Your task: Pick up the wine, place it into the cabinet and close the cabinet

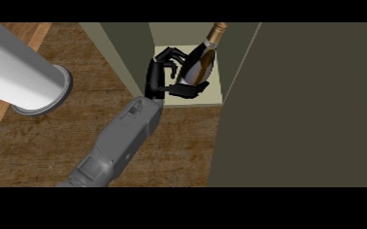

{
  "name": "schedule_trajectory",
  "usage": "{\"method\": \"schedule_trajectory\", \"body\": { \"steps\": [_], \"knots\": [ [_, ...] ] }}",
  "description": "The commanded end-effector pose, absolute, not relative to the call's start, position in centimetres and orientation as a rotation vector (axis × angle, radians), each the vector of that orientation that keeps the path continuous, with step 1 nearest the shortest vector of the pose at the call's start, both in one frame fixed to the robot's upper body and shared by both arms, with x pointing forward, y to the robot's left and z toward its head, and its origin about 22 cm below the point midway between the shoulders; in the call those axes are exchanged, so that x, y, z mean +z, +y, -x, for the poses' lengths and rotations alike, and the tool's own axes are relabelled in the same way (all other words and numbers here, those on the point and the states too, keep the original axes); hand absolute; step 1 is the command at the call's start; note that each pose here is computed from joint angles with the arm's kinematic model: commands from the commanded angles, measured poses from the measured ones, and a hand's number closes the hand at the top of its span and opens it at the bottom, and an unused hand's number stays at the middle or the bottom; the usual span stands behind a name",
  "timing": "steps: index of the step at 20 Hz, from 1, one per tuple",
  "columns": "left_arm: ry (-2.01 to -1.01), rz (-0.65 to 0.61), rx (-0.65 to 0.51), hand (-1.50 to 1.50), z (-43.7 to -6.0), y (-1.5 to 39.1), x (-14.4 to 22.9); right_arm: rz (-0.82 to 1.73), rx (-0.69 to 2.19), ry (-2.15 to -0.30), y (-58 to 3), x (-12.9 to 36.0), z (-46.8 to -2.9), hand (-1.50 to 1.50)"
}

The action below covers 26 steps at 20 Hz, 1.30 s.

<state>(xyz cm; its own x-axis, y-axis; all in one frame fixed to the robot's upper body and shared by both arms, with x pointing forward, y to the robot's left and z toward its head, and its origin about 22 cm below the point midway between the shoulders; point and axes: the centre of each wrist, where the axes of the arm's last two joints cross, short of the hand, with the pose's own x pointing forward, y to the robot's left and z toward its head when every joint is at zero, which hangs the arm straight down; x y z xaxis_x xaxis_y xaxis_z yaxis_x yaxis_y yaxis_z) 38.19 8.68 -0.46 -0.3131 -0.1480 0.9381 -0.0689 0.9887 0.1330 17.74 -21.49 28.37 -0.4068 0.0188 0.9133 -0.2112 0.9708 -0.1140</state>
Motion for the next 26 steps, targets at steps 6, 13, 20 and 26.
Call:
{"method": "schedule_trajectory", "body": {
  "steps": [6, 13, 20, 26],
  "knots": [
    [-1.875, -0.127, 0.080, 1.50, -40.0, 10.0, -0.1, -0.242, 0.270, -2.003, -21.5, 28.5, -16.6, -1.50],
    [-1.841, -0.138, 0.093, 1.50, -40.4, 10.7, -0.7, -0.252, 0.288, -1.987, -21.0, 29.0, -16.6, -1.50],
    [-1.859, -0.247, 0.034, 1.50, -41.5, 10.7, 0.2, -0.239, 0.293, -1.991, -21.1, 28.0, -16.4, -1.50],
    [-1.835, -0.389, -0.013, 1.50, -42.3, 11.3, 1.2, -0.273, 0.309, -2.006, -20.8, 28.4, -16.5, -1.50]
  ]
}}
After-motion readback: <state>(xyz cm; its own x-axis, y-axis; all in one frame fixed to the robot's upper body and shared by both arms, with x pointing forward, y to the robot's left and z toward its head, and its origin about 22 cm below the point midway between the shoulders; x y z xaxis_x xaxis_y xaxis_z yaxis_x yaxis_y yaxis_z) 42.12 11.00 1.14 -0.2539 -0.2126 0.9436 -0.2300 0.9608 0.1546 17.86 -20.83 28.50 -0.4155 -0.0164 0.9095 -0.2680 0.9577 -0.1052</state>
